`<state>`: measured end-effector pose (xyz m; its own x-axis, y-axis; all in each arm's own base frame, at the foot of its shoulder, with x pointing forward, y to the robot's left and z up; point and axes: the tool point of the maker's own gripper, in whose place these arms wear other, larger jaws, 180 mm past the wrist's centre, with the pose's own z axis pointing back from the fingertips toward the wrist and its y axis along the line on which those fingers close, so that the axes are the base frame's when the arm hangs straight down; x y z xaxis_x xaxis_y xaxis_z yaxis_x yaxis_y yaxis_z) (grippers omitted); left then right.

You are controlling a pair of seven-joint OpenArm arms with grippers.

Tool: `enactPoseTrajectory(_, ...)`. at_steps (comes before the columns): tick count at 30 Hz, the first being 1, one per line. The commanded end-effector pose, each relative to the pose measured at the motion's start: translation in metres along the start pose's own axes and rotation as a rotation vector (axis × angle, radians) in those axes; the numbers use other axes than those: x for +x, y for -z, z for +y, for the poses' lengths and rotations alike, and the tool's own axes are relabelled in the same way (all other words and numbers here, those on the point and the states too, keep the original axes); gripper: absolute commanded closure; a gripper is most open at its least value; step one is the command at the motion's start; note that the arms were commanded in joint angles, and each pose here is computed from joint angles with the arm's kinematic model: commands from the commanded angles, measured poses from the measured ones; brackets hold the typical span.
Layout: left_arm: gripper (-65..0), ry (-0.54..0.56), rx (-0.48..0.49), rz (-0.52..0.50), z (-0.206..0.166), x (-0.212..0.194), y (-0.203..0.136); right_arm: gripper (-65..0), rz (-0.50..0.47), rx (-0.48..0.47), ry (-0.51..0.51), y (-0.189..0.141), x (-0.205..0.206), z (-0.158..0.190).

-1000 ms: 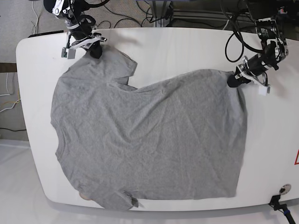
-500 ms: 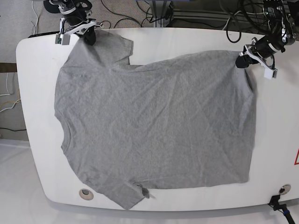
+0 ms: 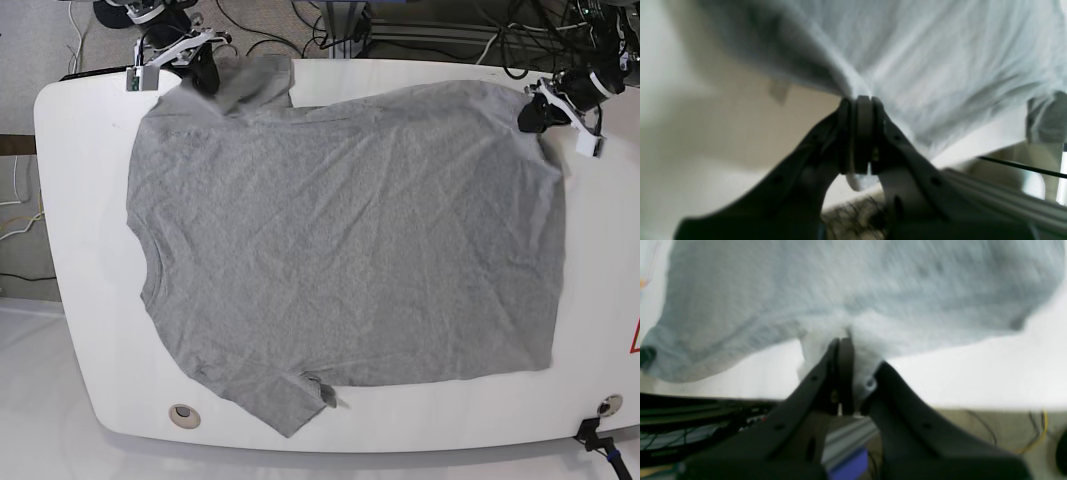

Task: Fold the T-shirt properly
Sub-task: 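Lift the shoulder edge and fold it over the shirt body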

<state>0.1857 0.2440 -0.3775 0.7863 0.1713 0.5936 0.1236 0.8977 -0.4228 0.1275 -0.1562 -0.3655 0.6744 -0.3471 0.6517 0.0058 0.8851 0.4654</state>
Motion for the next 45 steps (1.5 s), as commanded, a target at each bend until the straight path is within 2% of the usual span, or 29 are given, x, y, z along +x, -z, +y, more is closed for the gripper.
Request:
enactPoseTrajectory(1, 0.0, 0.058, -0.023, -0.08, -0.011, 0.031, -0.003, 0.0, -0.047, 0.025, -0.021, -0.002, 0.014, 0.007)
enactPoseTrajectory(5, 0.0, 0.1, -0.04, -0.168, -0.016, 0.071, 0.002, 0.0, -0.088, 0.05, -0.074, 0.007, 0.038, 0.007)
enactPoseTrajectory(11, 0.0, 0.116, -0.05, -0.236, -0.019, 0.1, 0.006, 0.0, -0.169, 0.076, -0.15, 0.02, 0.079, 0.009)
enactPoseTrajectory(16, 0.0, 0.057, -0.038, -0.215, -0.006, 0.101, 0.035, 0.0, -0.239, 0.095, -0.189, 0.031, 0.111, 0.014)
enactPoseTrajectory(22, 0.0, 0.034, -0.043, -0.233, -0.005, 0.115, 0.05, 0.0, -0.228, 0.107, -0.232, 0.051, 0.137, 0.017)
enactPoseTrajectory(25, 0.0, 0.024, -0.051, -0.256, -0.004, 0.129, 0.053, 0.0, -0.247, 0.073, -0.271, 0.061, 0.153, 0.013)
enactPoseTrajectory(32, 0.0, 0.016, -0.06, -0.303, -0.001, 0.155, 0.056, 0.0, -0.234, 0.036, -0.251, 0.094, 0.169, -0.007)
enactPoseTrajectory(40, 0.0, 0.094, 0.028, -0.297, 0.008, 0.18, 0.059, 0.0, -0.231, 0.038, -0.202, 0.126, 0.19, -0.018)
enactPoseTrajectory(45, 0.0, 0.05, 0.038, -0.301, 0.021, 0.185, 0.07, 0.0, -0.228, 0.025, -0.203, 0.137, 0.201, -0.022)
